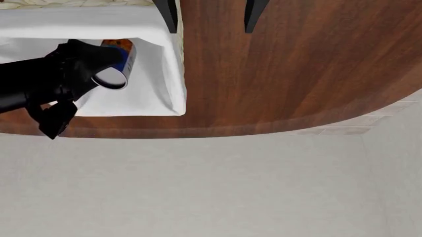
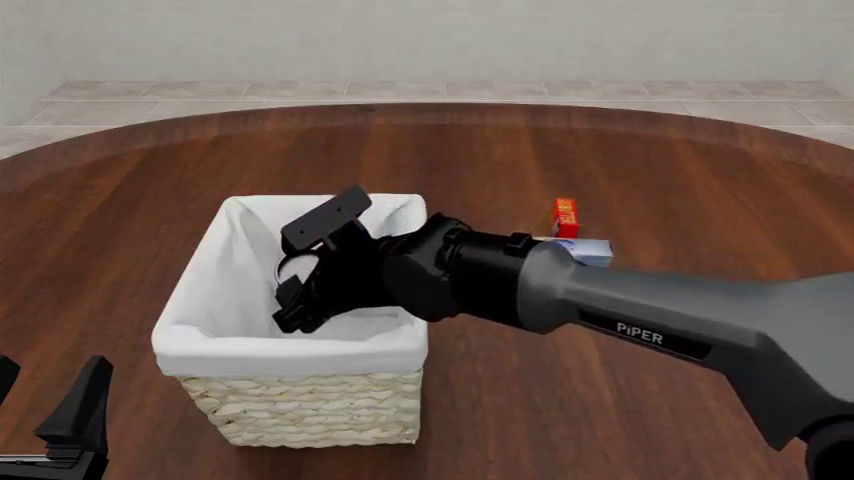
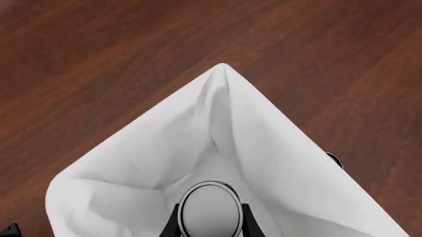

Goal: Pick up the alphabet soup and put it in the basket.

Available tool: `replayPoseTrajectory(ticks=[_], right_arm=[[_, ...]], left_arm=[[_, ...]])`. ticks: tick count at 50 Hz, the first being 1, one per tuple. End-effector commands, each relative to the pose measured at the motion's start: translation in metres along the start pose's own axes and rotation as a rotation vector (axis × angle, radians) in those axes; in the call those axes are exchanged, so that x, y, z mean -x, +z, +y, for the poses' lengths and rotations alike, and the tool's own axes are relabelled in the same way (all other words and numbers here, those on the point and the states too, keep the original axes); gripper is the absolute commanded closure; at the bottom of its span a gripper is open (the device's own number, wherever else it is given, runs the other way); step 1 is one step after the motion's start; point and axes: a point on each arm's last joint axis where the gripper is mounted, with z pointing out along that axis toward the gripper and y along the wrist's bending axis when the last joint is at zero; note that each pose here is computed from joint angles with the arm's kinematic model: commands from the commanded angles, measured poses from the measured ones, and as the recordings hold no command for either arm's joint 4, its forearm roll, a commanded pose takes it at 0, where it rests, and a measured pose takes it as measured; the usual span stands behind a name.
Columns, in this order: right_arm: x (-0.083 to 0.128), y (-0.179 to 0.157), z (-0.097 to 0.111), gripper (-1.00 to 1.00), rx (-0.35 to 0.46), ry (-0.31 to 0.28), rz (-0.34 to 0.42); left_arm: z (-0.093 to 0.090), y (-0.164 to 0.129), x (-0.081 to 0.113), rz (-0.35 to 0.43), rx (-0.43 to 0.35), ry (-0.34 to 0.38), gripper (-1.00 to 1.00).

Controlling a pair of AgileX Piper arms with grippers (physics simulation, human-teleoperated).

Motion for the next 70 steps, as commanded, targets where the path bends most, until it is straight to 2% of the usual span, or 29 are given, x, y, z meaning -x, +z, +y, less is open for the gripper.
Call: replayPoseTrajectory(ticks=[1,14,19,20,58,70], right_arm=[[0.003,-0.002,0.0,1.0,0.0,0.021,-0.015],[0.003,-0.001,-0.003,1.0,-0.004,0.025,-0.015],[0.004,-0.001,-0.006,1.0,-0.01,0.045,-0.018],[0.004,-0.001,-0.007,-1.0,-0.012,0.043,-0.019],[0.007,-0.005,-0.008,-1.0,-0.014,0.047,-0.026],[0.017,-0.019,-0.012,-1.0,-0.021,0.049,-0.053]], left_arm=[[0.0,0.0,0.0,0.0,0.0,0.0,-1.0],[0.0,0.0,0.0,0.0,0.0,0.0,-1.0],[0.0,0.0,0.0,0.0,0.0,0.0,-1.0],[0.0,0.0,0.0,0.0,0.0,0.0,-1.0],[0.0,0.0,0.0,0.0,0.0,0.0,-1.0],[0.0,0.0,0.0,0.0,0.0,0.0,-1.0]])
